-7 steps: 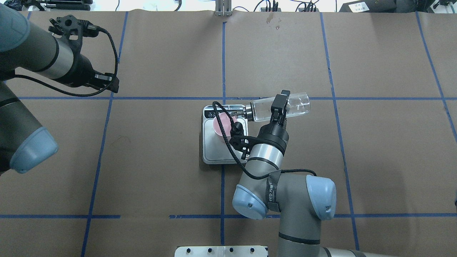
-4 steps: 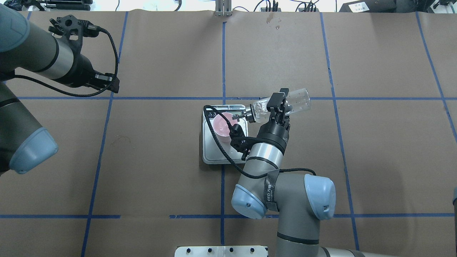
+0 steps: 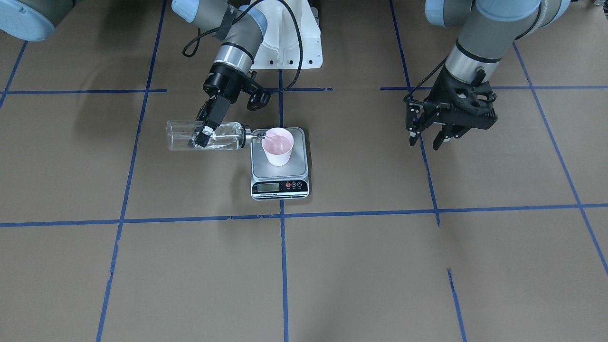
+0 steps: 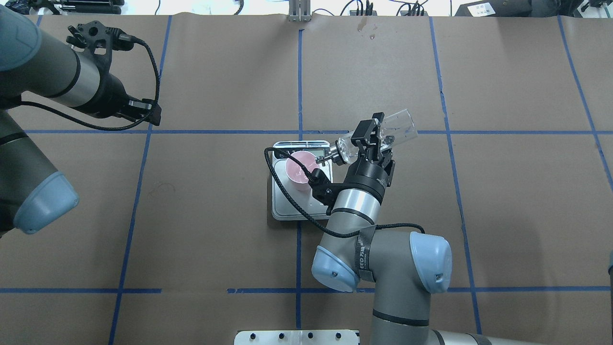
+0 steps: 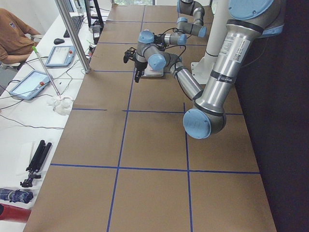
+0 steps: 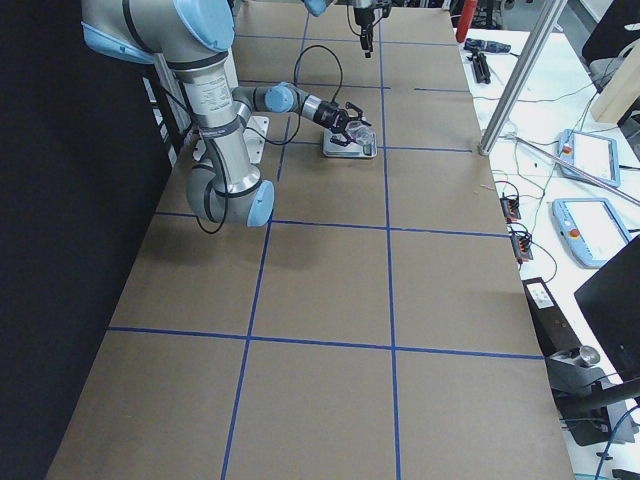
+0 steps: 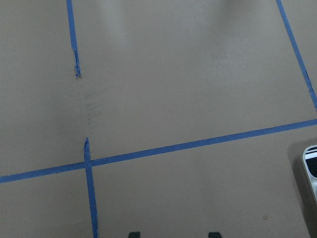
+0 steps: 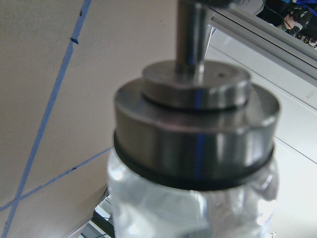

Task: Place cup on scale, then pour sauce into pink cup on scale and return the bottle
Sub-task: 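Tilt the bottle spout over the pink cup with the right gripper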

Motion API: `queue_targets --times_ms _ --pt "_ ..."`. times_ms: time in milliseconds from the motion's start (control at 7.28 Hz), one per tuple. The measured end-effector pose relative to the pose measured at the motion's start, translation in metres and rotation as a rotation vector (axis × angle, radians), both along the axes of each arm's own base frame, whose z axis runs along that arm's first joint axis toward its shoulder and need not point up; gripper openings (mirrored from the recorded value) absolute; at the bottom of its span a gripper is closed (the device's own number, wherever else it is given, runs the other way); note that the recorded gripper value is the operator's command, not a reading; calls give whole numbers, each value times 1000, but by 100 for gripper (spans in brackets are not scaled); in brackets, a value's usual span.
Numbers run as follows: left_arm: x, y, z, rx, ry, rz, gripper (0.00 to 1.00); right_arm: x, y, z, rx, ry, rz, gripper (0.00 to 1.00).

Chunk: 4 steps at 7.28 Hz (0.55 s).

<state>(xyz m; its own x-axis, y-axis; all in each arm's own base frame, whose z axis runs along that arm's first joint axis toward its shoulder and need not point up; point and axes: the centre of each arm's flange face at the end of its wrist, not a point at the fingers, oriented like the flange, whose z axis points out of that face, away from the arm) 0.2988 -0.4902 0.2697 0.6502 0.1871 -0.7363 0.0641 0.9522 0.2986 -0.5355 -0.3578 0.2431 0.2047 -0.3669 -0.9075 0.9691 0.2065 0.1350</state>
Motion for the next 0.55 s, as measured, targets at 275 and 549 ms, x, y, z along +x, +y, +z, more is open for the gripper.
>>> queue_targets --times_ms 275,549 --pt "1 -1 2 -2 -4 0 56 6 -2 -7 -1 31 -15 0" --pt "2 -1 4 -4 -6 1 56 10 -3 -11 -1 38 -20 0"
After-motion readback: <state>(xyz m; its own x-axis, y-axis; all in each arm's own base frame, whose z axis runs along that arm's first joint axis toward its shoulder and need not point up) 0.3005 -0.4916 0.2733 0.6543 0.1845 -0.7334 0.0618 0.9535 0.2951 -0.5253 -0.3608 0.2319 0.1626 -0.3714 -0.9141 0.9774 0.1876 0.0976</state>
